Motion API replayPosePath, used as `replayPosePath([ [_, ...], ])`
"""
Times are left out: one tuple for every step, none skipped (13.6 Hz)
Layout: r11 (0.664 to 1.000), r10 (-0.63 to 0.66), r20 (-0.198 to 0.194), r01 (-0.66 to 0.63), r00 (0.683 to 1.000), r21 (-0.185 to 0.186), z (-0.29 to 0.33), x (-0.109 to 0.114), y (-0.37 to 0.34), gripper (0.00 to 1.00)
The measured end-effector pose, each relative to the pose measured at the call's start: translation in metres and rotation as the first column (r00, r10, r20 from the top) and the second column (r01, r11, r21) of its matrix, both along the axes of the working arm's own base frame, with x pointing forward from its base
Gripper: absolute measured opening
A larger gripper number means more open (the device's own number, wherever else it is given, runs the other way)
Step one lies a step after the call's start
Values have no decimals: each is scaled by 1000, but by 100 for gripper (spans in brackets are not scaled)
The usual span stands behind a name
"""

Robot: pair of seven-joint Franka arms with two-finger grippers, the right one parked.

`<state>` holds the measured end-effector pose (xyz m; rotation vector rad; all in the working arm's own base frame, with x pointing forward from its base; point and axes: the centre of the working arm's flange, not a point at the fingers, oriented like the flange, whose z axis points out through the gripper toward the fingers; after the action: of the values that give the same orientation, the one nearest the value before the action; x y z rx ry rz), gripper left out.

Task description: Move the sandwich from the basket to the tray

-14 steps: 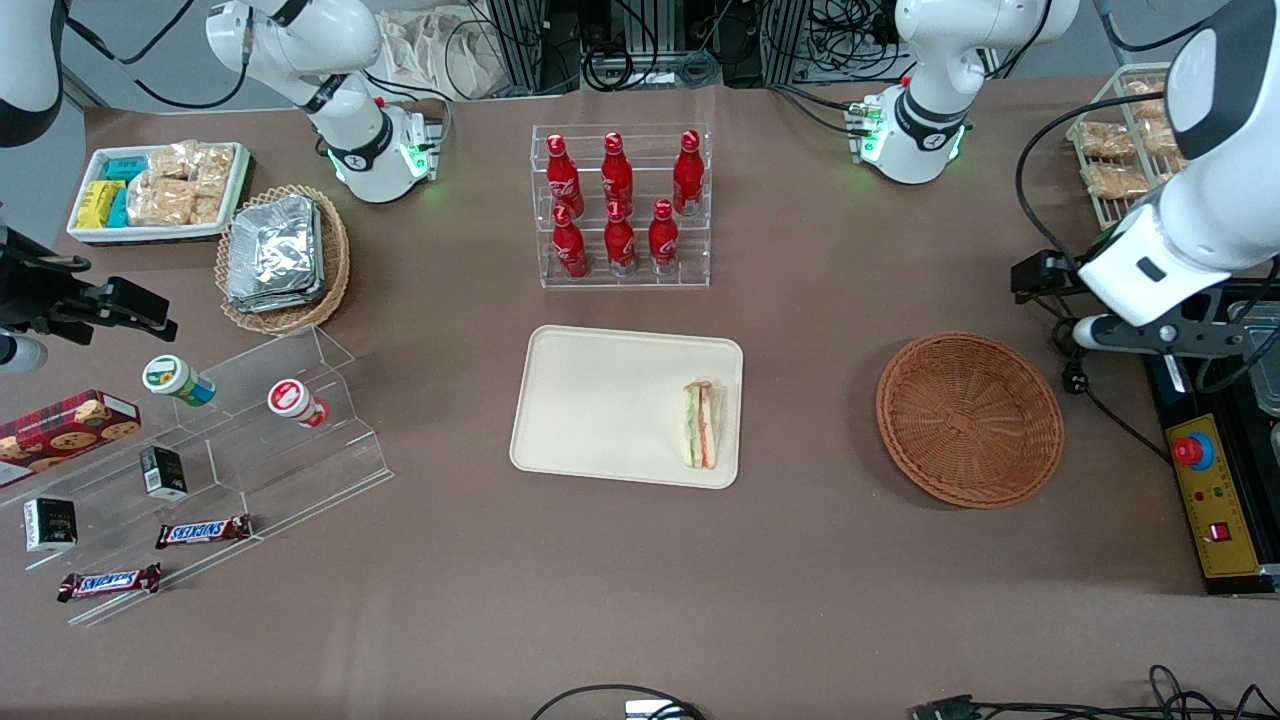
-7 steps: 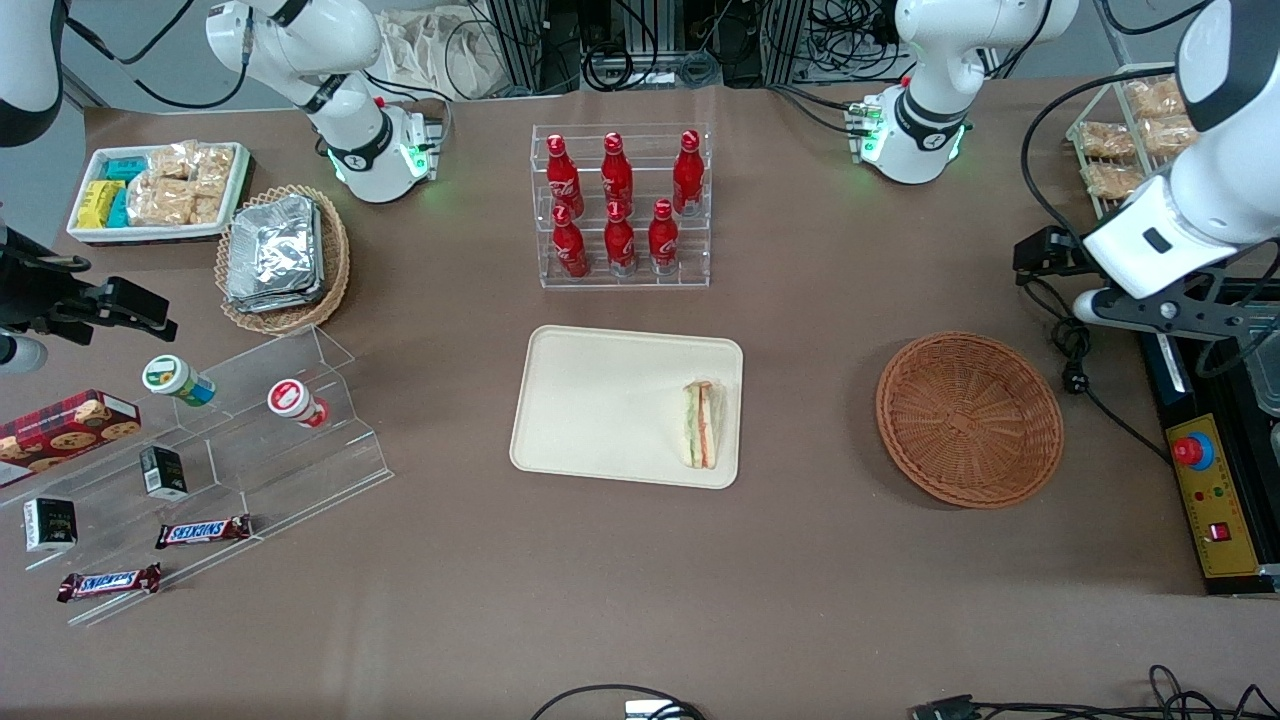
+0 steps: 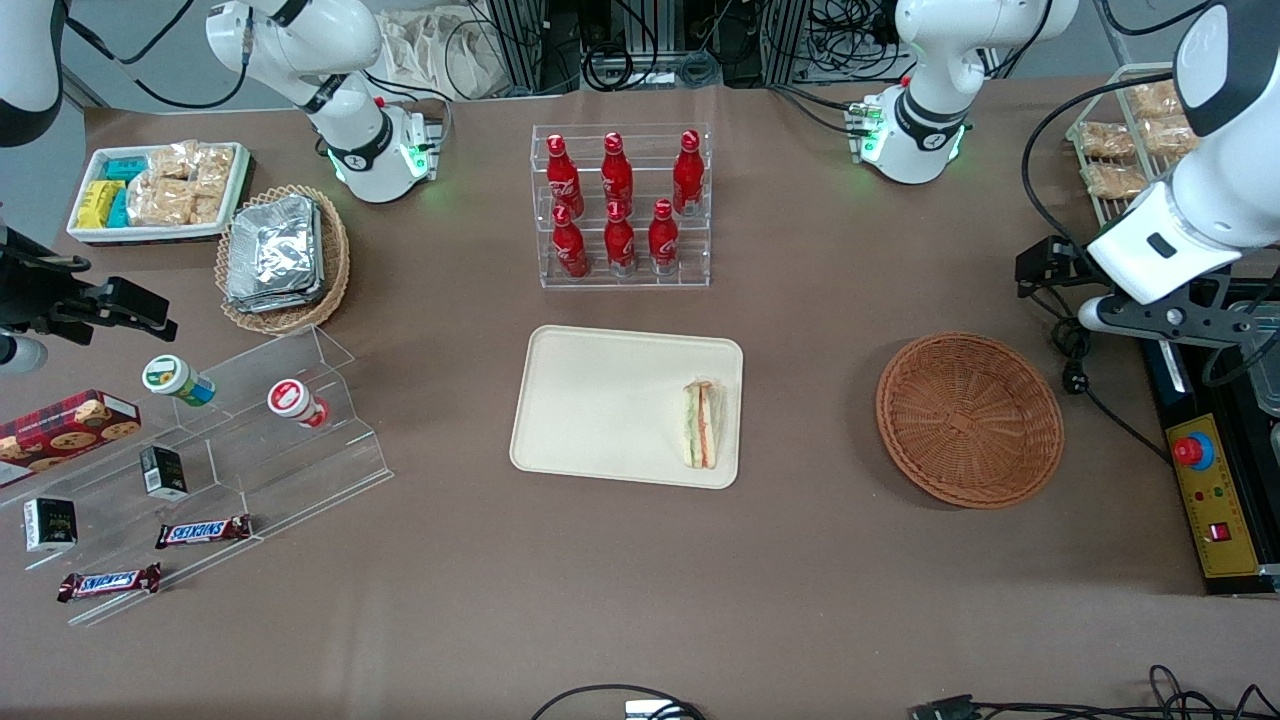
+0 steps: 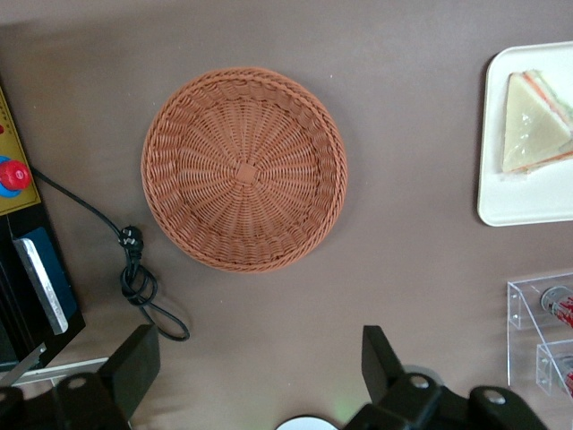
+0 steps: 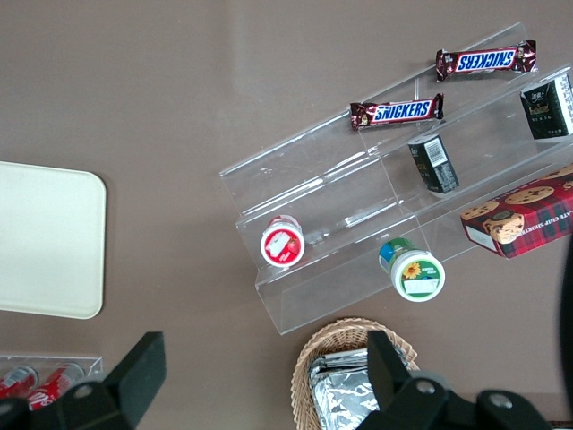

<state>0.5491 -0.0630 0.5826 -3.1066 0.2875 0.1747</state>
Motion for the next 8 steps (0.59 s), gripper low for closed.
replayPosePath([
  [1000, 6, 3, -6, 1000, 0, 0, 0, -1, 100],
  [1000, 9, 4, -9, 1000, 1, 0, 0, -1, 100],
  [1000, 11, 5, -11, 1000, 1, 0, 0, -1, 100],
  [1000, 13, 6, -13, 1000, 1, 0, 1, -1, 100],
  [1000, 15, 7, -15, 1000, 2, 0, 1, -1, 100],
  [1000, 16, 7, -16, 1000, 2, 0, 1, 0, 100],
  [1000, 18, 7, -18, 1000, 2, 0, 1, 0, 100],
  [1000, 19, 7, -19, 1000, 2, 0, 1, 1, 100],
])
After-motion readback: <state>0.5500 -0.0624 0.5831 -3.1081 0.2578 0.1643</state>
